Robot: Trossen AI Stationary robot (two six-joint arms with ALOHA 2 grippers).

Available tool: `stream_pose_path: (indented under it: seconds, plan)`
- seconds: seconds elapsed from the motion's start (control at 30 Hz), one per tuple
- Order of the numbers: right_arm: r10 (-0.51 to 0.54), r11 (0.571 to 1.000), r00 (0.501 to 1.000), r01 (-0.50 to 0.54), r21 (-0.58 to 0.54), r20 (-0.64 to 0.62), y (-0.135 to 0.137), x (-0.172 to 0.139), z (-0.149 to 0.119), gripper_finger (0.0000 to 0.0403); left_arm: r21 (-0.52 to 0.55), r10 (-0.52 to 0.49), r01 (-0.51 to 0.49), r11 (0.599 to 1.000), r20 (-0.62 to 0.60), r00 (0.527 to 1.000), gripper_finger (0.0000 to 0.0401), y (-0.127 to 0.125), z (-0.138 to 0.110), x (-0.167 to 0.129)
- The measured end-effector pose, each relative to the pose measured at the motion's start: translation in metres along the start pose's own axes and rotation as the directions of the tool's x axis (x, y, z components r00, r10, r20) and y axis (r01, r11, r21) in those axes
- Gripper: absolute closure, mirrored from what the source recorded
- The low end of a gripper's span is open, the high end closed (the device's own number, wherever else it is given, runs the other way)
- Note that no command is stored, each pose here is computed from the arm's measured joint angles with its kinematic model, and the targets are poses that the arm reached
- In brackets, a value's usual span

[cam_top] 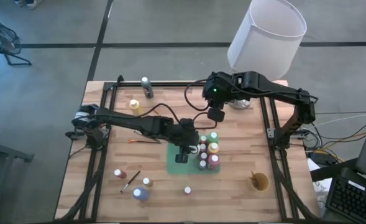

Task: Pick & Place Paint Supplies
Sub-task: Put the white paint bottle into the green bin, then put the black paint bottle into the green bin

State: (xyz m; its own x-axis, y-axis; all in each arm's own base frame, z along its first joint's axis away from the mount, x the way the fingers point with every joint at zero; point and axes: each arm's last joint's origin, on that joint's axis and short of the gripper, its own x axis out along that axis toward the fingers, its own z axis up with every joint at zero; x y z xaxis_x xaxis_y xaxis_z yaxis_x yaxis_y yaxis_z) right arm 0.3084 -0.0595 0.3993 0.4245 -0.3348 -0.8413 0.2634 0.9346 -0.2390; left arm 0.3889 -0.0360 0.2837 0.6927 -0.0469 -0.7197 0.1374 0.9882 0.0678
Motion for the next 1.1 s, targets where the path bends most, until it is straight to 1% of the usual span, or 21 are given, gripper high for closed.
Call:
stream_pose_path:
  seconds: [0.2, 0.47, 0.57, 0.67, 0.77, 0.87, 1.0, 1.1]
  plan:
    - [0.0, 1.0, 1.0, 0.0, -0.003, 0.001, 0.0, 0.0, 0.0, 0.0279, 0.007, 0.0, 0.0, 1.0, -0.017, 1.0, 0.0242, 0.0, 0.001, -0.003]
    - [0.001, 1.0, 1.0, -0.001, 0.001, 0.003, 0.0, 0.0, 0.0, 0.0266, 0.053, 0.011, -0.01, 0.999, -0.028, 1.0, 0.024, 0.003, 0.018, -0.027]
    - [0.001, 1.0, 1.0, -0.001, 0.002, 0.004, 0.0, -0.001, 0.0, 0.0263, 0.078, 0.039, -0.035, 0.996, -0.053, 0.998, 0.024, 0.004, 0.025, -0.041]
    - [0.001, 1.0, 1.0, -0.001, 0.002, 0.006, 0.0, -0.001, 0.001, 0.0262, 0.09, 0.106, -0.098, 0.991, -0.087, 0.991, 0.024, 0.007, 0.027, -0.059]
    - [-0.002, 1.0, 1.0, 0.002, 0.001, 0.009, 0.0, -0.001, 0.001, 0.0267, 0.082, 0.184, -0.177, 0.981, -0.089, 0.979, 0.024, 0.009, 0.025, -0.077]
    - [-0.002, 1.0, 1.0, 0.002, 0.002, 0.023, 0.0, -0.001, 0.002, 0.0279, 0.062, 0.243, -0.239, 0.969, -0.075, 0.967, 0.024, 0.011, 0.017, -0.098]
    - [-0.002, 1.0, 1.0, 0.002, 0.004, 0.029, 0.0, -0.001, 0.003, 0.0297, 0.021, 0.286, -0.285, 0.958, -0.038, 0.958, 0.024, 0.013, 0.0, -0.12]
    - [-0.001, 1.0, 1.0, 0.001, 0.005, 0.031, 0.0, -0.001, 0.003, 0.0311, -0.028, 0.317, -0.317, 0.948, 0.019, 0.948, 0.024, 0.018, -0.017, -0.135]
